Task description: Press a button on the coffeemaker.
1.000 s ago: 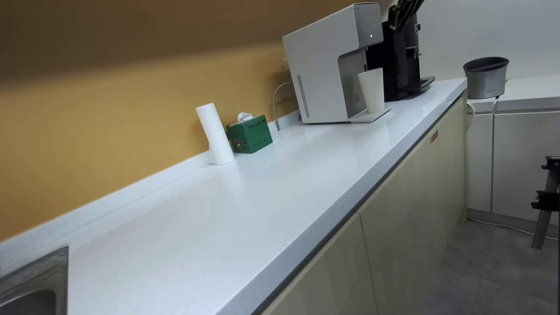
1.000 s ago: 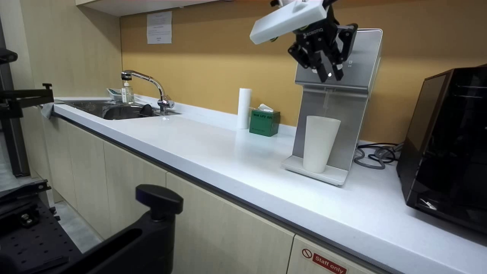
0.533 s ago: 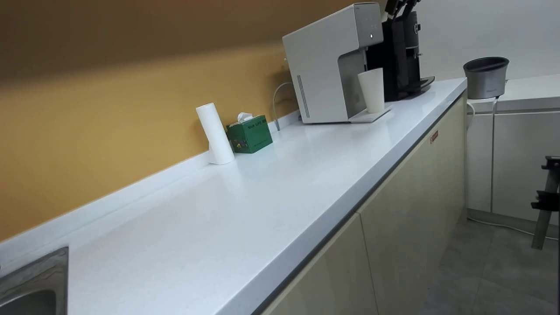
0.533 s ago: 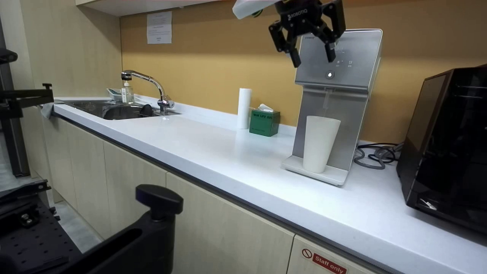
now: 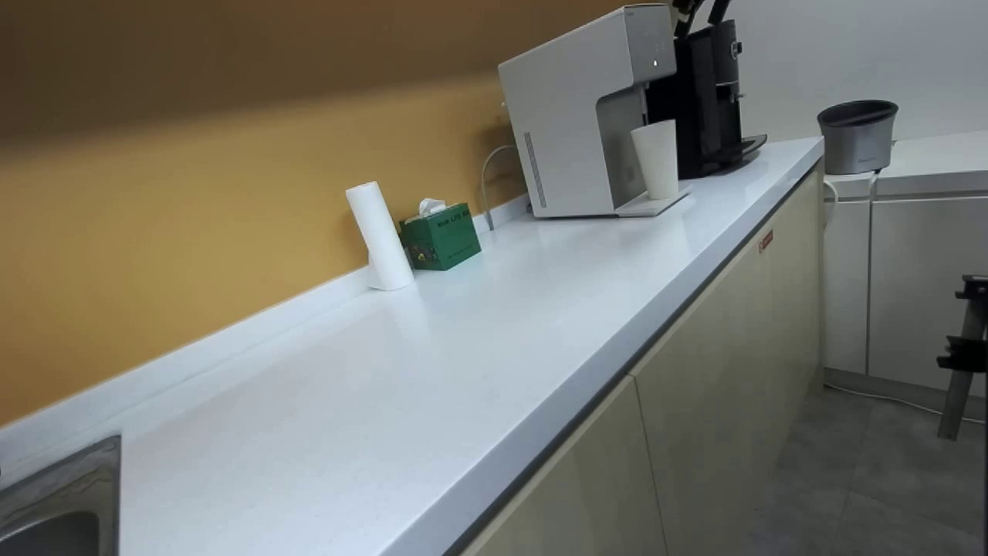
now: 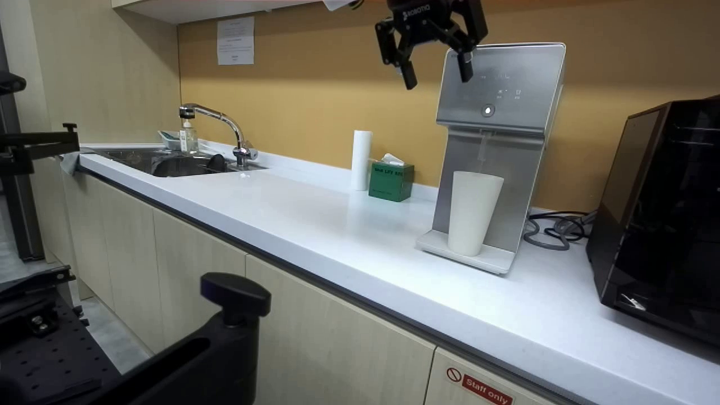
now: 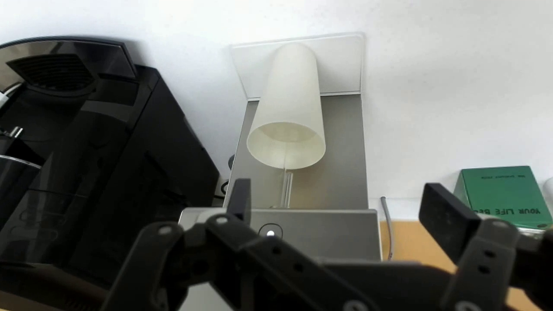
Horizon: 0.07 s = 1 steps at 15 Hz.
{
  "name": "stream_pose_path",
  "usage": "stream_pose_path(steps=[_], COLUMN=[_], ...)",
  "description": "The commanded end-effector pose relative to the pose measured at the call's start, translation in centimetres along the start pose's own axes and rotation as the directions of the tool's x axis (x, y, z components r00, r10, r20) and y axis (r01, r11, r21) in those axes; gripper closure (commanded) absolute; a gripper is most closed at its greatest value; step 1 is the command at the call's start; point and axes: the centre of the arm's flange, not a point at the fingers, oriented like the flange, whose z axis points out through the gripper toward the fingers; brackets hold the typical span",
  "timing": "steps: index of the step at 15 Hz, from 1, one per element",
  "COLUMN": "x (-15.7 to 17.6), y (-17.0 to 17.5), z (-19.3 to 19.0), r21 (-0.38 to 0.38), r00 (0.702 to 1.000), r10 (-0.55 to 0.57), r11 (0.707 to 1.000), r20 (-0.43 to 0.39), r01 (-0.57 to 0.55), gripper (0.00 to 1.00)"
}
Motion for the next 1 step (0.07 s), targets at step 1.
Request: stream_pose_path(steps=[1], x=[-0.54], y=[-0.85], z=[-0.17], r21=[0.016], r00=[0.998], r10=[0.019], r11=[1.0], r20=[0.054], r01=[-0.02], gripper=[0.0])
